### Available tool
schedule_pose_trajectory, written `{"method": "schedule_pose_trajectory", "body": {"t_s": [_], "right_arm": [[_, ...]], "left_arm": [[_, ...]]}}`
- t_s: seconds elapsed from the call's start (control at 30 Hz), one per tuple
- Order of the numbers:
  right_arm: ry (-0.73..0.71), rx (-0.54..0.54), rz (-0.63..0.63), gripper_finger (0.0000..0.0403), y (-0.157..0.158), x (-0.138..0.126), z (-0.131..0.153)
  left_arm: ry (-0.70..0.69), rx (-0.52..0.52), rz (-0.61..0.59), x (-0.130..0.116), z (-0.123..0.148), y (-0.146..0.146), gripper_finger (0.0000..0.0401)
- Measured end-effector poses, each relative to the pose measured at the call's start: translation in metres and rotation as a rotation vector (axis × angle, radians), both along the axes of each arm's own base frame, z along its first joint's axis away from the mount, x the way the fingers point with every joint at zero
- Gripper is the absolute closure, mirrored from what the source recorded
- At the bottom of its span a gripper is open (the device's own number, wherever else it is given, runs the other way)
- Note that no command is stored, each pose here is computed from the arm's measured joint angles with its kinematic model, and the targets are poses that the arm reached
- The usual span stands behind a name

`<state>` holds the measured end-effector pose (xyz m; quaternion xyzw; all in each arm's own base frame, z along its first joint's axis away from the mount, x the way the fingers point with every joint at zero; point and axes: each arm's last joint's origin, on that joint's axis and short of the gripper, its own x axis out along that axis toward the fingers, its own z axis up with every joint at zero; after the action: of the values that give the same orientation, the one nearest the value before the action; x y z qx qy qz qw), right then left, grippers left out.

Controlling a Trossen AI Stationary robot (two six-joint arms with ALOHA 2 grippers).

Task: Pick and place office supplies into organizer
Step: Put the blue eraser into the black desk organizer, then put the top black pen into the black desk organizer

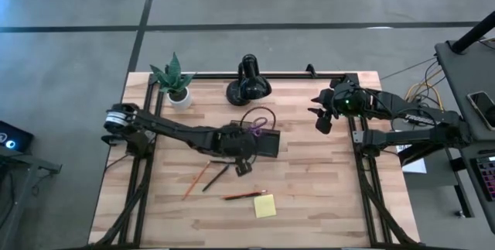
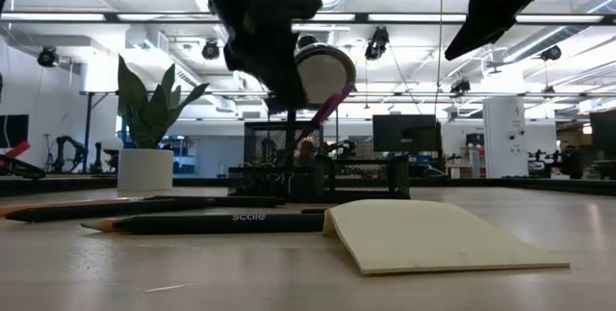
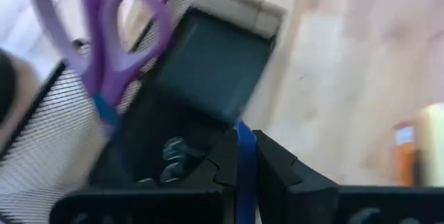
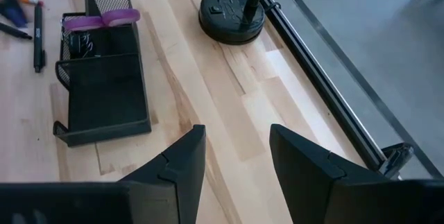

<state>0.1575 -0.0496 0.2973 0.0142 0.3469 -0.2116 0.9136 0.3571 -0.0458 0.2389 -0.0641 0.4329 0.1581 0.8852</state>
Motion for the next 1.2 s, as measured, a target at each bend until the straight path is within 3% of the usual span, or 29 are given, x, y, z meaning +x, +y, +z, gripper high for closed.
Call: {"method": "schedule_pose_trajectory", "body": {"t_s": [0.2, 0.77, 0.93, 1.2], "right_arm": [[0.0, 0.002, -0.002, 0.0248, 0.0, 0.0, 0.0], [-0.006, 0.014, -0.013, 0.0248, 0.0, 0.0, 0.0], [-0.007, 0.013, -0.012, 0.0248, 0.0, 0.0, 0.0], [-0.006, 0.013, -0.013, 0.0248, 0.0, 0.0, 0.0]], "left_arm": [[0.087, 0.102, -0.02, -0.006, -0.019, 0.024, 0.0393], [0.133, 0.047, -0.054, -0.017, -0.047, 0.031, 0.0387], [0.107, 0.04, -0.046, -0.019, -0.055, 0.031, 0.0351], [0.038, 0.061, -0.029, -0.009, -0.039, 0.031, 0.0262]]}}
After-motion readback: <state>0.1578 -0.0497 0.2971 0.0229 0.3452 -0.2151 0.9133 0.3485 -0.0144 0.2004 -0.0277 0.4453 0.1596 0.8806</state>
